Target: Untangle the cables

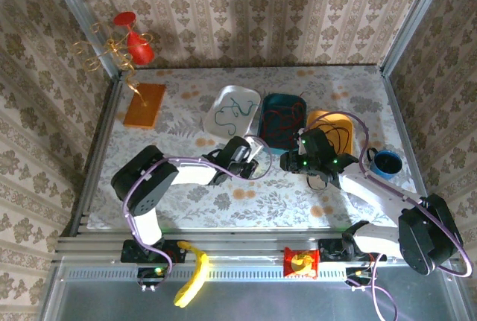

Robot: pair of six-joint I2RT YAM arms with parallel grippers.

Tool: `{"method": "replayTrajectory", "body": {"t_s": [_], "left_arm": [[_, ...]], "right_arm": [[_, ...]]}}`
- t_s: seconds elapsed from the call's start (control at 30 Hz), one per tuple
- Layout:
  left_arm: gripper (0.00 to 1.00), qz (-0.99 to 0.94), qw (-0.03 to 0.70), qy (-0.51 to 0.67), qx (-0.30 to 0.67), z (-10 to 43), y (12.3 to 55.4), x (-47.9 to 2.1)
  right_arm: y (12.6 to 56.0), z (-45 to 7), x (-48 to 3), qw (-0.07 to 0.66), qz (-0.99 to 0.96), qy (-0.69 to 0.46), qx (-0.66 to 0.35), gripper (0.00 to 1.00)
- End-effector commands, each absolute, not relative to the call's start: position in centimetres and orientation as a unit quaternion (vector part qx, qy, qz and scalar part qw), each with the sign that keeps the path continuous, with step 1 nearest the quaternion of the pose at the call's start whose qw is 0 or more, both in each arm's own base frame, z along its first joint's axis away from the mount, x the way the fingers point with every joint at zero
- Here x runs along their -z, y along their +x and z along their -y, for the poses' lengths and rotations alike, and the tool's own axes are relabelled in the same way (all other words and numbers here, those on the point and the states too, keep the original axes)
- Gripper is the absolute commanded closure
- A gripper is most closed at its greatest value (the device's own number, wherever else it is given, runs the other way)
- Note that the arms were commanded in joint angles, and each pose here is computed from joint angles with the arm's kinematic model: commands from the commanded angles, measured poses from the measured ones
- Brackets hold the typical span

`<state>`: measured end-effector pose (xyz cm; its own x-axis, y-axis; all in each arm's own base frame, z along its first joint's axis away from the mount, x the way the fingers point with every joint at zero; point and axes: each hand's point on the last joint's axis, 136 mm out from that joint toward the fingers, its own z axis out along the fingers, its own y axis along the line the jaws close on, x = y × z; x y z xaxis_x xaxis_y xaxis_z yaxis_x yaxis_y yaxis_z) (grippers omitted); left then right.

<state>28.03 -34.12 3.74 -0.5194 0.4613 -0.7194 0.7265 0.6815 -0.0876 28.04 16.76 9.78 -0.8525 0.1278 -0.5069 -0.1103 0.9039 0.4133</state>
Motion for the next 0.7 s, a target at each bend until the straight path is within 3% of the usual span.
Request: {"method": "replayTrajectory", "body": {"t_s": [0.0, 0.13, 0.23, 0.5, 0.6, 0.67], "left_arm": [[1.00, -0.833, 0.377, 0.321, 0.248, 33.9, 28.0, -7.7], [1.00, -0.819, 0.405, 0.274, 0.301, 31.6, 28.7, -12.6], [1.00, -0.821, 0.441, 0.216, 0.292, 28.7, 32.0, -15.3], [0.98, -0.848, 0.460, 0.169, 0.203, 26.5, 43.4, -14.2], [0.47, -0.839, 0.477, 0.165, 0.206, 27.6, 45.9, -15.4], [0.28, -0.838, 0.486, 0.161, 0.190, 27.7, 46.8, -16.2]], "right_arm": [[27.9, -16.2, -9.4, 0.272, -0.940, 0.005, -0.207, 0.59], [28.0, -16.1, -9.0, 0.270, -0.941, 0.009, -0.204, 0.59], [28.2, -16.2, -8.8, 0.270, -0.941, 0.012, -0.204, 0.59], [28.5, -16.6, -8.8, 0.263, -0.942, 0.007, -0.208, 0.59], [28.1, -16.5, -8.9, 0.262, -0.943, 0.002, -0.206, 0.59], [27.8, -16.3, -8.9, 0.263, -0.943, 0.000, -0.204, 0.59]]}}
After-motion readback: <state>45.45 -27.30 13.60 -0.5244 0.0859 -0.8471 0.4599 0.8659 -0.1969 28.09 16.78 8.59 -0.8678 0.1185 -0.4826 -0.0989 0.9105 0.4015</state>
